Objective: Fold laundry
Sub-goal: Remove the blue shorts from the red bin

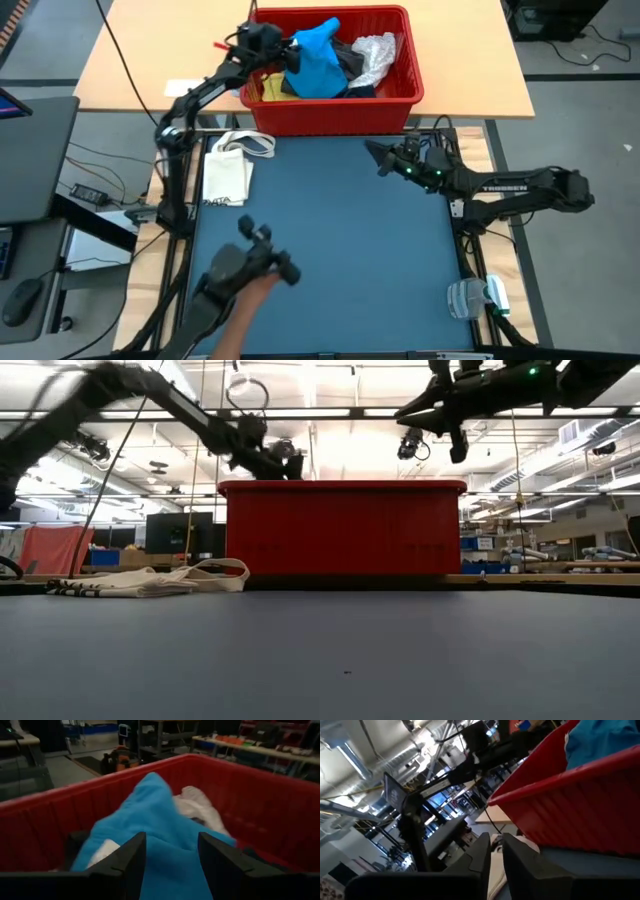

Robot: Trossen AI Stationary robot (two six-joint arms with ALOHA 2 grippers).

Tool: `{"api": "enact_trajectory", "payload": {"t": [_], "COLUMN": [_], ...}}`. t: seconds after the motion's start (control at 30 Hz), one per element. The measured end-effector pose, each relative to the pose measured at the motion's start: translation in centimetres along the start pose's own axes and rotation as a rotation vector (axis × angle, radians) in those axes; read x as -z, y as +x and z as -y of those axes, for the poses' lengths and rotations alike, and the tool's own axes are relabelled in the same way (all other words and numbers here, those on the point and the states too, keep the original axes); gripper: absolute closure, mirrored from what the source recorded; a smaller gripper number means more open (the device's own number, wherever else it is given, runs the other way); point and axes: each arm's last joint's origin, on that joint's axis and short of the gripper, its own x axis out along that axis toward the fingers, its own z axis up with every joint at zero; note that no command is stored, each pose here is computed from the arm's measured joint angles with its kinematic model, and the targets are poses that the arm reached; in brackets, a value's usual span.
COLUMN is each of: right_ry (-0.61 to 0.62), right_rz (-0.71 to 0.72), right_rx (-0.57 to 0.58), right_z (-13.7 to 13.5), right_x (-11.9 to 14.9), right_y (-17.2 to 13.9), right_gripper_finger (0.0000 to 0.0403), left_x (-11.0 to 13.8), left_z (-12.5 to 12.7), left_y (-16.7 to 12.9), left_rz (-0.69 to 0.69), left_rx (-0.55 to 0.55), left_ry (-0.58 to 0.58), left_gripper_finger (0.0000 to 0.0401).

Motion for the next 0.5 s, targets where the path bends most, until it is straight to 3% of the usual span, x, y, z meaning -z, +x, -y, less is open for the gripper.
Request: {"api": "enact_trajectory", "payload": {"t": [0.27, 0.37, 0.5], "right_ry": [-0.058, -0.095, -0.104], "right_rz": [0.017, 0.034, 0.062], "right_rx": [0.026, 0.049, 0.093], "right_z": [-0.1, -0.1, 0.1], "right_x": [0.0, -0.1, -0.2], "right_y": [0.5, 0.5, 0.5], "right_gripper_finger": [0.0284, 0.0252, 0.0210], "left_x": [2.1, 3.0, 3.7], "left_z": [-1.4, -1.1, -0.2], "left_y": [4.1, 4.4, 4.6], "left_rz": [0.007, -0.039, -0.110], "left_rx": [-0.009, 0.022, 0.041], "left_ry": [0.064, 0.200, 0.488], "left_gripper_finger": [0.0218, 0.0218, 0.0218]}}
